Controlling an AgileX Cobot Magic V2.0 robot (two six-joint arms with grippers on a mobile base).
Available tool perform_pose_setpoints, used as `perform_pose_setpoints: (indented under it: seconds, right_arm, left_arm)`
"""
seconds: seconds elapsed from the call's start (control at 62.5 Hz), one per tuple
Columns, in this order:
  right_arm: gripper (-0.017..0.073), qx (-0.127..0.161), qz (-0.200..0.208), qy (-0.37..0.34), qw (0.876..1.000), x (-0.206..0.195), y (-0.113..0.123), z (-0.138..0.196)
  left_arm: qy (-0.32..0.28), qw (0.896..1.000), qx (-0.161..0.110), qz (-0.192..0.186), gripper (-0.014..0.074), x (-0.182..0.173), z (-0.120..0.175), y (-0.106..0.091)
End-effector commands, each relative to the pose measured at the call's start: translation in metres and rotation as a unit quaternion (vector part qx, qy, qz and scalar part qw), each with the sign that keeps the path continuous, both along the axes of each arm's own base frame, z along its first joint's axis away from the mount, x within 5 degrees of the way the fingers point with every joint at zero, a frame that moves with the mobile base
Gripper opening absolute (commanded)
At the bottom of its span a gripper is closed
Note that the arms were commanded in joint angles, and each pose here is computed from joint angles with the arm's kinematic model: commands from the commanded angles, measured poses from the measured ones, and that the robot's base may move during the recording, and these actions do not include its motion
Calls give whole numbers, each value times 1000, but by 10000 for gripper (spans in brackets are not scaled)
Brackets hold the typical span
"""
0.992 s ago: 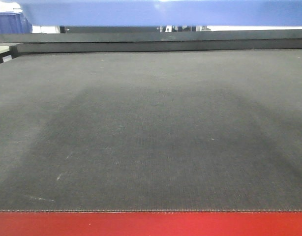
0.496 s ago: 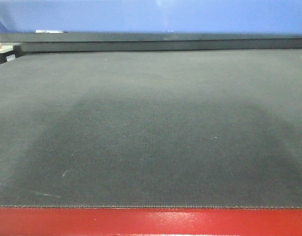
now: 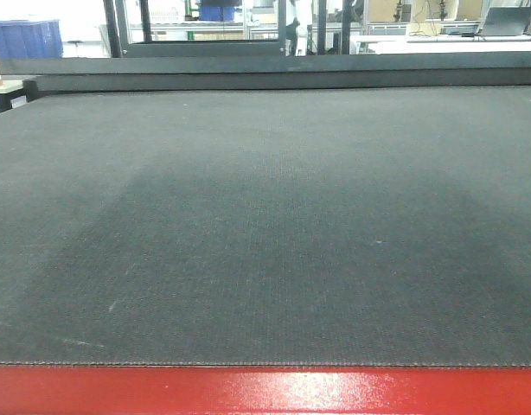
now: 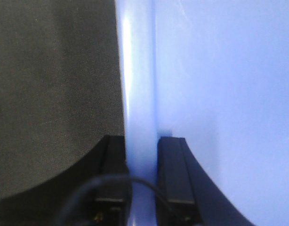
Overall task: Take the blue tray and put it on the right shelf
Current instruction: 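Lift the blue tray off the table with both grippers, then hold the tray with both grippers while the base turns away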
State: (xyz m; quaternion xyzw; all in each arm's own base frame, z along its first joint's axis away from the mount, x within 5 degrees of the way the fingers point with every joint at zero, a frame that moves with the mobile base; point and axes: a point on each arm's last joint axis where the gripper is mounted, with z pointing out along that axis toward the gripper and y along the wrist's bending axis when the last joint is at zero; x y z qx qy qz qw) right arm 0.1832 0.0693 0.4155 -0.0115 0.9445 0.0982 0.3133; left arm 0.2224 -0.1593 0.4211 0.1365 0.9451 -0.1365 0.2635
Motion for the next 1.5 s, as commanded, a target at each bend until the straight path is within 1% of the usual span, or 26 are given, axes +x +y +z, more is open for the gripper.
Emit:
perform_pose_setpoints:
  seconds: [0.0,1.152,1.296,1.489]
  right_arm:
    - [56,-7,9,-56,998,-4,-4,16]
    - [56,-7,9,-56,998,-4,-4,16]
    - [56,-7,9,-56,998,-4,-4,16]
    - [55,-7,9,-56,998,-4,-4,16]
  left_arm:
    - [7,1000,27,-12,-48,-14,10,10]
    - [8,1000,24,-13,-48,-15,10,10]
    - [14,1000,17,-17,-48,-16,10,9]
    - [14,1000,17,-17,-48,-16,10,9]
